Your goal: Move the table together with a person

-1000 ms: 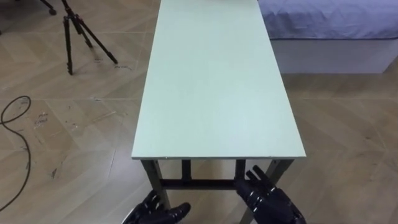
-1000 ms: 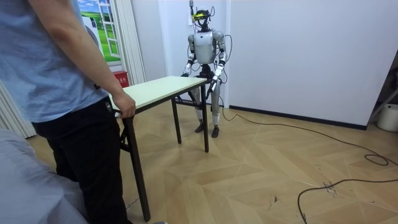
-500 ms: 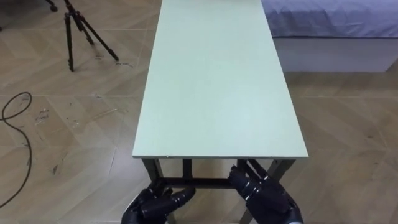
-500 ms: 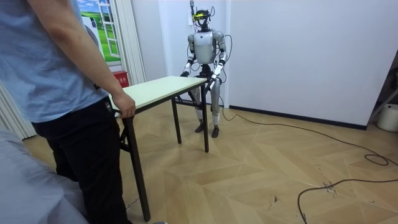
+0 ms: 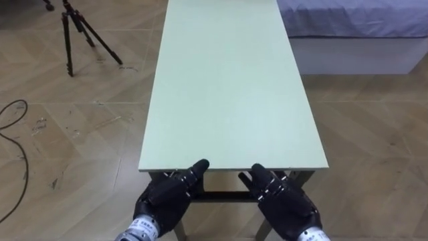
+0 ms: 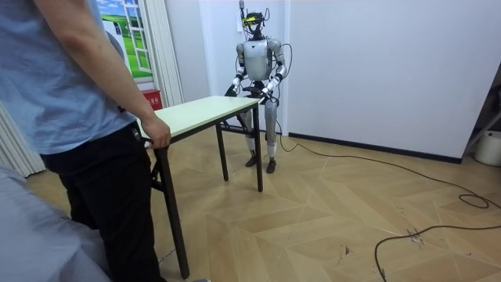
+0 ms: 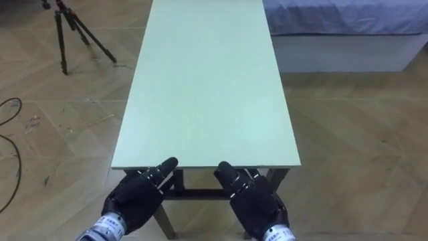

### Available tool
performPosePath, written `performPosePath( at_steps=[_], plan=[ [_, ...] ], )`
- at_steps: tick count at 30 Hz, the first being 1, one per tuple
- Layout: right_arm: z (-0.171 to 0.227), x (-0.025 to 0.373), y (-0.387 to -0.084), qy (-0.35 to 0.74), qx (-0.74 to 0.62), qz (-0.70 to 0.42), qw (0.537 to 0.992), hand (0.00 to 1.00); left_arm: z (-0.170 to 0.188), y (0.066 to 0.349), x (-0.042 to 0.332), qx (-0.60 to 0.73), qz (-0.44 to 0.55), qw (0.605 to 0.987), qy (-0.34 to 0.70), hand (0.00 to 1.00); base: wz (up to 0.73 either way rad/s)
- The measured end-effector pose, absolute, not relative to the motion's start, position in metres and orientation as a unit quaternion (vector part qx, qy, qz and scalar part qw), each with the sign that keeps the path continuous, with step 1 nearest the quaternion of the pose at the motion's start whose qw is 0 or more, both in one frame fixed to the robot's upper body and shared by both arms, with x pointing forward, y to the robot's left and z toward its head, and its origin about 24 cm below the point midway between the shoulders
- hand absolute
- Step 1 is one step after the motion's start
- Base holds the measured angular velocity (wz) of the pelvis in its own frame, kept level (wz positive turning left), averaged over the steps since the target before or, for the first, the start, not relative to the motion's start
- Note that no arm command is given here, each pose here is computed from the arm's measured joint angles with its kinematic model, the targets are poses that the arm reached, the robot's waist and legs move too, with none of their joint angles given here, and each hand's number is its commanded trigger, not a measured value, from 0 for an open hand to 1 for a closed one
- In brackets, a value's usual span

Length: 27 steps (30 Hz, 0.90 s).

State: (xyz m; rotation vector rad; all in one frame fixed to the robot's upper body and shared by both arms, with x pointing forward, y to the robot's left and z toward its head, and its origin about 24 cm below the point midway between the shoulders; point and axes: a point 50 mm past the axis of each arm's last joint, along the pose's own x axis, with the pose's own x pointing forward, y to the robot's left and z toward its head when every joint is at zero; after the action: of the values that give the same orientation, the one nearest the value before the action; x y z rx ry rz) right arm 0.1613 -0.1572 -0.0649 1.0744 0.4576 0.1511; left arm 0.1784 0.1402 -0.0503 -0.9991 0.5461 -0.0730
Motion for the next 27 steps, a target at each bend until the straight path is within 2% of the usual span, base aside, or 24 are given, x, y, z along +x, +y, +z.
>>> performPosePath(
  at_steps=[10, 27],
  plan=[
    [-0.061, 0.165, -0.158, 0.218, 0.507, 0.076, 0.831, 0.00, -0.047, 0.140, 0.182, -0.524, -0.032, 0.812, 0.255, 0.00, 0.00],
    [-0.056, 0.175, -0.153, 0.207, 0.574, 0.033, 0.792, 0.00, -0.047, 0.137, 0.182, -0.552, -0.023, 0.795, 0.250, 0.00, 0.00]
  ],
)
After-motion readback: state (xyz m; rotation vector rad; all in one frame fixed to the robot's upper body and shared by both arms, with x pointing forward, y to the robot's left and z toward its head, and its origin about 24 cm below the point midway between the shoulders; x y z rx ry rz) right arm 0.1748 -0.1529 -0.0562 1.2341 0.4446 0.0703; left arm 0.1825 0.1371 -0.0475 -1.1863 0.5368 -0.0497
